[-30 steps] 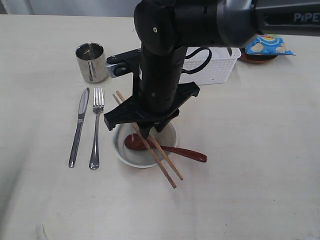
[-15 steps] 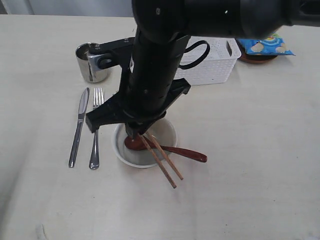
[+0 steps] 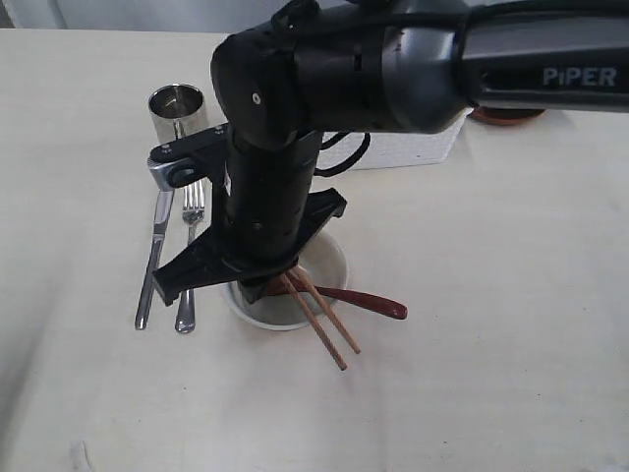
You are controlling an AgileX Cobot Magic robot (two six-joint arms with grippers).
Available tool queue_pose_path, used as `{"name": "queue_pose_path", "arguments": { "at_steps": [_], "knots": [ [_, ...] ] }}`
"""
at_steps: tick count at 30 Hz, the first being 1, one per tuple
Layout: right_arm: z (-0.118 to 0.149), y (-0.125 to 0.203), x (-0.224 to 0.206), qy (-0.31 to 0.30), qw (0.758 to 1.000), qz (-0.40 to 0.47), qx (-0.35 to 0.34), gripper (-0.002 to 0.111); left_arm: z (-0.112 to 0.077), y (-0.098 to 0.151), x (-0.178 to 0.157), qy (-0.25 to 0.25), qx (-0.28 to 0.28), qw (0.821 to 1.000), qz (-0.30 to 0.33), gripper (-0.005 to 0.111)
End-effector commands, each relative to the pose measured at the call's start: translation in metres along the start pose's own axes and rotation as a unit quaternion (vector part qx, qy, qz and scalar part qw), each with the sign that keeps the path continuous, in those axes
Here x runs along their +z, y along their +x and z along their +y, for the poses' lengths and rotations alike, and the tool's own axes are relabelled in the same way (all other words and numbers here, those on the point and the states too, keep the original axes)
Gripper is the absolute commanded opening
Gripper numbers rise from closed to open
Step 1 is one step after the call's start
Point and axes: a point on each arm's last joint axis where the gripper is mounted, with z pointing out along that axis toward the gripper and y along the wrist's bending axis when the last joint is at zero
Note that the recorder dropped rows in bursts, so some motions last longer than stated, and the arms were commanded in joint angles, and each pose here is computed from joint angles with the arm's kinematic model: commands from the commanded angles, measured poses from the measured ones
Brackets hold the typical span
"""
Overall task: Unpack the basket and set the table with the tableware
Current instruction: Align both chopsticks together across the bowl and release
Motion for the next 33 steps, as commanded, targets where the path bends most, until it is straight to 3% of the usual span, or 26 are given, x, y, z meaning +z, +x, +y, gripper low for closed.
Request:
{"name": "queue_pose_path", "arguments": {
  "at_steps": [1, 6, 33],
  "knots": [
    [-0.007, -0.003, 0.001, 0.041, 0.999, -0.01, -0.002, 0.0, 0.0, 0.0, 0.0, 0.001, -0.003, 1.0, -0.006, 0.0],
    [-0.012, -0.002, 0.0, 0.067, 0.998, -0.002, -0.003, 0.0, 0.0, 0.0, 0.0, 0.001, -0.003, 1.0, -0.006, 0.0],
    [-0.003, 0.0, 0.013, 0.074, 0.996, 0.011, -0.041, 0.0, 0.0, 0.0, 0.0, 0.001, -0.003, 1.0, -0.006, 0.0]
  ]
}}
